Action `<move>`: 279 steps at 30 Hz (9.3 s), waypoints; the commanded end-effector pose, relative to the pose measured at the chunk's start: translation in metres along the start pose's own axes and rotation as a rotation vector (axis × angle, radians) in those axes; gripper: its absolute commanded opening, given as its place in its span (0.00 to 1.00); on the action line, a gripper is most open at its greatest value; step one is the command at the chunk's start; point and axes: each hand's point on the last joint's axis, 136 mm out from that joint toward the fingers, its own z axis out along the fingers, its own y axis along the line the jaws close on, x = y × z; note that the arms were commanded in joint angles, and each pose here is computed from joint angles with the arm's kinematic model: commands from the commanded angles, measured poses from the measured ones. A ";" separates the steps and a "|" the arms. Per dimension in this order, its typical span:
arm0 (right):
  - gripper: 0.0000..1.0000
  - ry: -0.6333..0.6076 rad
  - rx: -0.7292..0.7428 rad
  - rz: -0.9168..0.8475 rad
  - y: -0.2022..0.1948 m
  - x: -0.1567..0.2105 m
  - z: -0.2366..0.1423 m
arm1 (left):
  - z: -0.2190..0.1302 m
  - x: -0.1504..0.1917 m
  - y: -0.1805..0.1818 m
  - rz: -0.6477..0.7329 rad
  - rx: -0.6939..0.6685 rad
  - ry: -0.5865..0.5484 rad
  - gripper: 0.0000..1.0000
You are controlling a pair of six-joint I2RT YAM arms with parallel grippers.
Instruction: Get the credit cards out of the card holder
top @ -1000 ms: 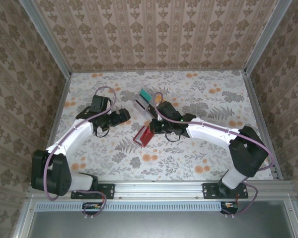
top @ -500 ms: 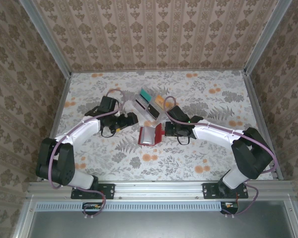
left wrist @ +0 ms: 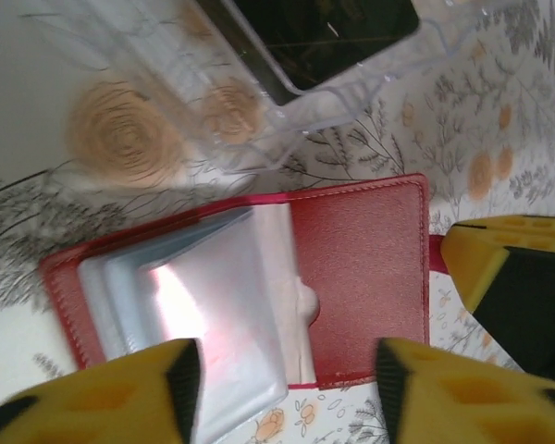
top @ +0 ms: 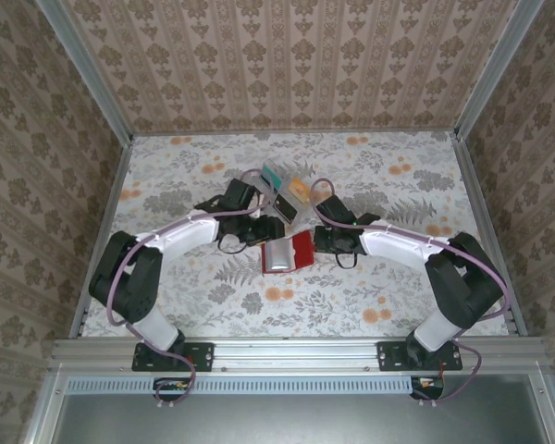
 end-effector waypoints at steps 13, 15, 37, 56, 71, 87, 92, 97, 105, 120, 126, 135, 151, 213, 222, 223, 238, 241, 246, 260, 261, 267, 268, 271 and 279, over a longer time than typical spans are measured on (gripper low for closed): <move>0.31 -0.061 -0.038 0.057 -0.007 -0.009 -0.026 | 0.057 0.015 -0.030 0.057 0.015 0.095 0.16; 0.32 -0.089 -0.078 0.059 -0.002 -0.013 -0.036 | 0.060 0.018 -0.027 0.058 0.003 0.102 0.14; 0.10 0.137 -0.308 0.167 0.045 0.021 0.004 | 0.047 0.031 -0.023 0.020 -0.045 0.075 0.06; 0.11 0.232 -0.138 0.199 0.013 0.050 0.040 | 0.007 0.033 0.034 -0.131 -0.171 0.039 0.46; 0.11 0.234 -0.135 0.196 0.011 0.052 0.040 | 0.024 0.025 0.018 -0.108 -0.070 0.063 0.44; 0.11 0.188 -0.149 0.197 0.012 0.045 0.029 | 0.032 0.027 -0.028 0.003 0.095 0.084 0.45; 0.14 0.093 -0.173 0.206 0.011 0.029 0.011 | 0.042 0.027 -0.042 0.004 0.148 0.084 0.42; 0.17 0.011 -0.182 0.228 0.005 0.020 -0.003 | 0.048 0.024 -0.053 0.010 0.200 0.090 0.39; 0.18 -0.042 -0.184 0.254 -0.002 0.014 -0.015 | 0.056 0.024 -0.061 0.034 0.214 0.094 0.42; 0.16 -0.001 -0.276 0.223 0.017 0.013 -0.011 | 0.080 0.050 -0.033 0.034 0.097 0.143 0.24; 0.13 0.061 -0.316 0.207 0.030 0.019 -0.002 | 0.080 0.055 -0.028 0.031 0.078 0.145 0.20; 0.14 0.052 -0.300 0.211 0.027 0.020 -0.002 | 0.078 0.056 -0.030 0.036 0.087 0.139 0.27; 0.17 -0.002 -0.287 0.210 0.022 0.013 -0.011 | 0.072 0.065 -0.033 0.030 0.133 0.116 0.53; 0.11 0.203 -0.105 0.177 0.011 0.052 0.040 | 0.024 0.049 0.023 -0.096 -0.053 0.071 0.49; 0.11 0.231 -0.077 0.185 0.006 0.059 0.046 | 0.021 0.043 0.009 -0.072 0.007 0.033 0.42; 0.11 0.231 -0.078 0.186 0.006 0.059 0.046 | 0.021 0.043 0.007 -0.071 0.013 0.031 0.41; 0.12 0.118 -0.176 0.184 0.018 0.037 0.022 | 0.038 0.037 -0.039 -0.031 0.170 0.019 0.44; 0.12 0.064 -0.197 0.191 0.017 0.028 0.009 | 0.047 0.038 -0.049 -0.018 0.190 0.034 0.46; 0.13 -0.029 -0.198 0.205 0.006 0.017 -0.010 | 0.057 0.040 -0.054 -0.009 0.187 0.046 0.48; 0.13 0.049 -0.332 0.137 0.044 0.017 -0.005 | 0.027 0.035 -0.022 -0.024 0.077 -0.028 0.40; 0.13 0.058 -0.331 0.132 0.046 0.018 -0.003 | 0.023 0.034 -0.015 -0.033 0.057 -0.036 0.39; 0.13 0.105 -0.288 0.143 0.042 0.025 0.011 | 0.002 0.035 0.024 -0.104 -0.041 -0.063 0.42; 0.13 0.111 -0.276 0.145 0.040 0.027 0.013 | 0.002 0.036 0.028 -0.115 -0.056 -0.058 0.44; 0.13 0.131 -0.234 0.154 0.033 0.031 0.020 | 0.004 0.038 0.035 -0.130 -0.075 -0.044 0.47; 0.13 0.171 -0.173 0.167 0.022 0.042 0.032 | 0.015 0.043 0.043 -0.147 -0.097 0.001 0.50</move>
